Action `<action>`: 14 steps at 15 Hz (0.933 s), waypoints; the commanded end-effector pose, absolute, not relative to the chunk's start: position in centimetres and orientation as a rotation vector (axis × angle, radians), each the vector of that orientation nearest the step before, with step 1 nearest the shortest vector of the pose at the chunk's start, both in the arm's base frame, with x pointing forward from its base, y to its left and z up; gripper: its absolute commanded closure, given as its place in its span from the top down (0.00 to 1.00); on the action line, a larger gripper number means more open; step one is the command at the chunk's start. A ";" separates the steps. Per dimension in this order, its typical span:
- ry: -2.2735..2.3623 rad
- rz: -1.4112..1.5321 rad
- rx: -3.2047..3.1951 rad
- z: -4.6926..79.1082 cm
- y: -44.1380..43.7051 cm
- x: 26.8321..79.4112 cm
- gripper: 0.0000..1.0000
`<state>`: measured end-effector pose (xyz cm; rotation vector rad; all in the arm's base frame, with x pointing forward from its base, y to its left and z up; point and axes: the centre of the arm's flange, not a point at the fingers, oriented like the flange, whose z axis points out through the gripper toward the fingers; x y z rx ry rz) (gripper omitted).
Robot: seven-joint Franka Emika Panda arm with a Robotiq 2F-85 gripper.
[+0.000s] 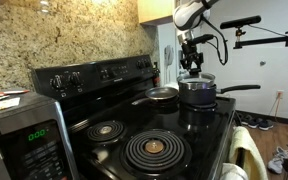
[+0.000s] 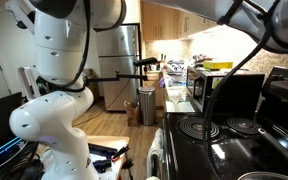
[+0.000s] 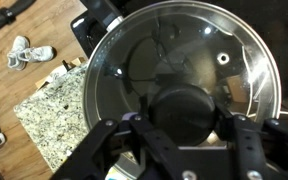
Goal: Put the lid on the pot
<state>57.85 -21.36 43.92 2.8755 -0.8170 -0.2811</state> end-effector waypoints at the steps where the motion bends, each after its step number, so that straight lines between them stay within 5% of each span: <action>1: -0.825 -0.277 2.917 44.7 -21.7 57.6 0.35; 14: -0.867 -0.267 2.903 44.9 -23.3 57.4 0.35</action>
